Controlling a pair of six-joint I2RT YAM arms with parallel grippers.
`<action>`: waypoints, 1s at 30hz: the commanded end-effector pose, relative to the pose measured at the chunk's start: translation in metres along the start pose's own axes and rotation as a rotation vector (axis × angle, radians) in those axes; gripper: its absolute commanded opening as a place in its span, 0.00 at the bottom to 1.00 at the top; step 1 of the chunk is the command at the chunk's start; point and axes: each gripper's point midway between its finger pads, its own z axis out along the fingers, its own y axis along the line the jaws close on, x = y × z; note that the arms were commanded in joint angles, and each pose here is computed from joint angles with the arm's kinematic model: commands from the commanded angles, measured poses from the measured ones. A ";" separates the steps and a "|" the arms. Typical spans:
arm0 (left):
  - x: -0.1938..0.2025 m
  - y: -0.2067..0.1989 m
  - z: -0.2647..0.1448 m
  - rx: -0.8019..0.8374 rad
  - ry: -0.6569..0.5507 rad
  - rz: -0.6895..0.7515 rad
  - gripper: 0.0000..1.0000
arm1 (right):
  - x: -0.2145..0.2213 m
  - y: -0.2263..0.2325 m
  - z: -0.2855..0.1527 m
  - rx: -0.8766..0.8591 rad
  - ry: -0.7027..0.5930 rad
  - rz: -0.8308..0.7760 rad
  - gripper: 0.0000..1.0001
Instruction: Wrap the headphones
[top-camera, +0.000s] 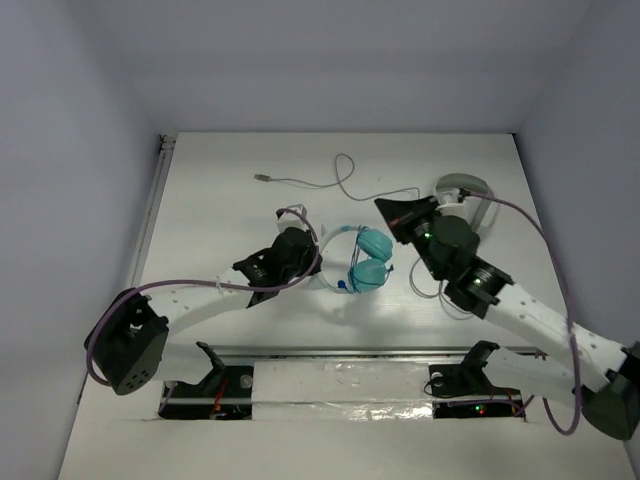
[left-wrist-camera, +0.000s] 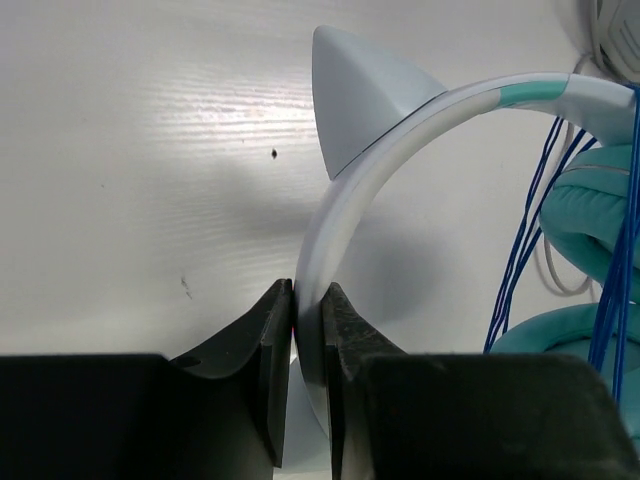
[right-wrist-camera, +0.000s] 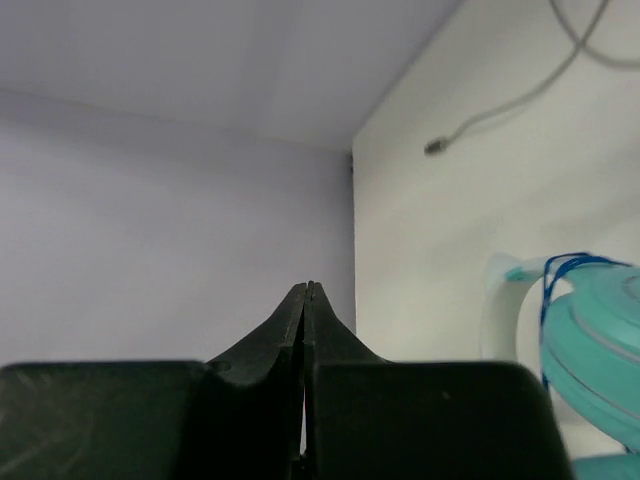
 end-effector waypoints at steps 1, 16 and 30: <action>-0.048 -0.017 -0.014 0.014 -0.135 0.020 0.00 | -0.055 0.007 -0.035 0.023 -0.187 -0.198 0.02; -0.043 0.021 0.039 -0.132 -0.077 0.088 0.03 | -0.087 -0.032 -0.124 0.087 -0.148 -0.386 0.26; -0.126 0.011 -0.059 -0.104 -0.374 0.000 0.99 | -0.129 0.020 -0.166 0.029 -0.219 -0.455 1.00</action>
